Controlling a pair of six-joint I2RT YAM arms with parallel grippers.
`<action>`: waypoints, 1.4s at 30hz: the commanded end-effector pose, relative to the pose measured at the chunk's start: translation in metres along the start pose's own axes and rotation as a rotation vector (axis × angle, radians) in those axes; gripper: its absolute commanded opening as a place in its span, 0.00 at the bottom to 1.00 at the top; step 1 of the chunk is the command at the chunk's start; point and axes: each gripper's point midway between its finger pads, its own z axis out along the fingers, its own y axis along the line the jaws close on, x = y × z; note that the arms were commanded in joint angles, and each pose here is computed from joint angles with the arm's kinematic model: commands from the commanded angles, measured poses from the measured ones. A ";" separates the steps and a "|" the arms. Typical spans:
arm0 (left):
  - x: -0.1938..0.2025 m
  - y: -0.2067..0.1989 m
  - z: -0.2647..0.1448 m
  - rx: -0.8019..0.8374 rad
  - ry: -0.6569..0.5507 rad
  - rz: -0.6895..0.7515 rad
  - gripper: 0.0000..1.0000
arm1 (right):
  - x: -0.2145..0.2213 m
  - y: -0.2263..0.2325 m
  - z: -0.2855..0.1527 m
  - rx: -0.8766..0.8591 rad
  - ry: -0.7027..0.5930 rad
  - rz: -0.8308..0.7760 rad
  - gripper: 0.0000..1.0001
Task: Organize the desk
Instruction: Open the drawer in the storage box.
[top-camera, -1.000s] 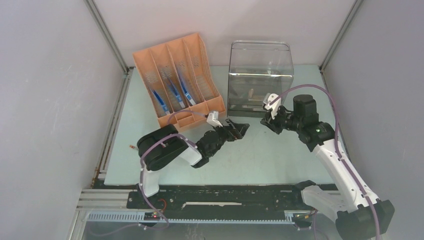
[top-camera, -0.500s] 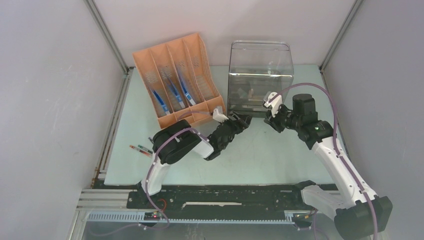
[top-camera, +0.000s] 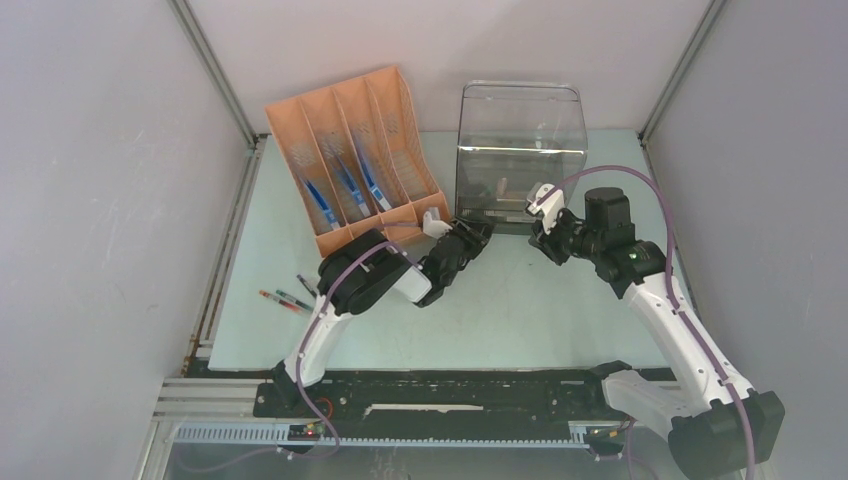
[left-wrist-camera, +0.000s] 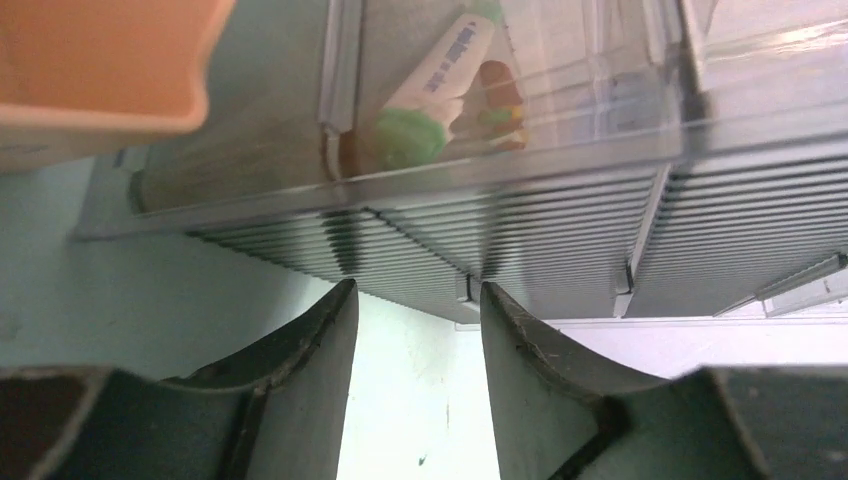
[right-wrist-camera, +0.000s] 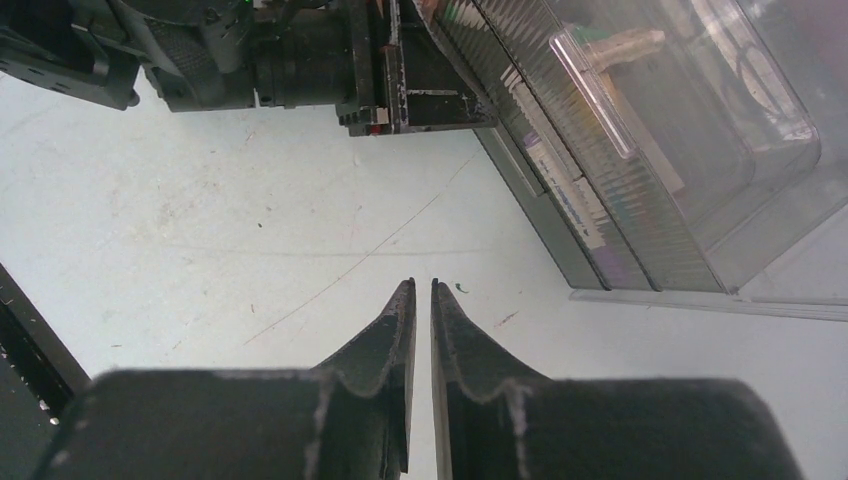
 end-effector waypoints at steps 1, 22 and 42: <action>-0.001 -0.016 0.011 0.045 0.004 -0.044 0.51 | -0.013 -0.007 -0.005 0.026 -0.028 -0.018 0.17; 0.005 -0.017 0.019 0.091 0.028 -0.099 0.09 | -0.012 -0.005 -0.005 0.013 -0.029 -0.023 0.16; 0.025 0.000 -0.080 0.105 0.156 -0.118 0.06 | -0.012 -0.004 -0.005 0.006 -0.029 -0.025 0.16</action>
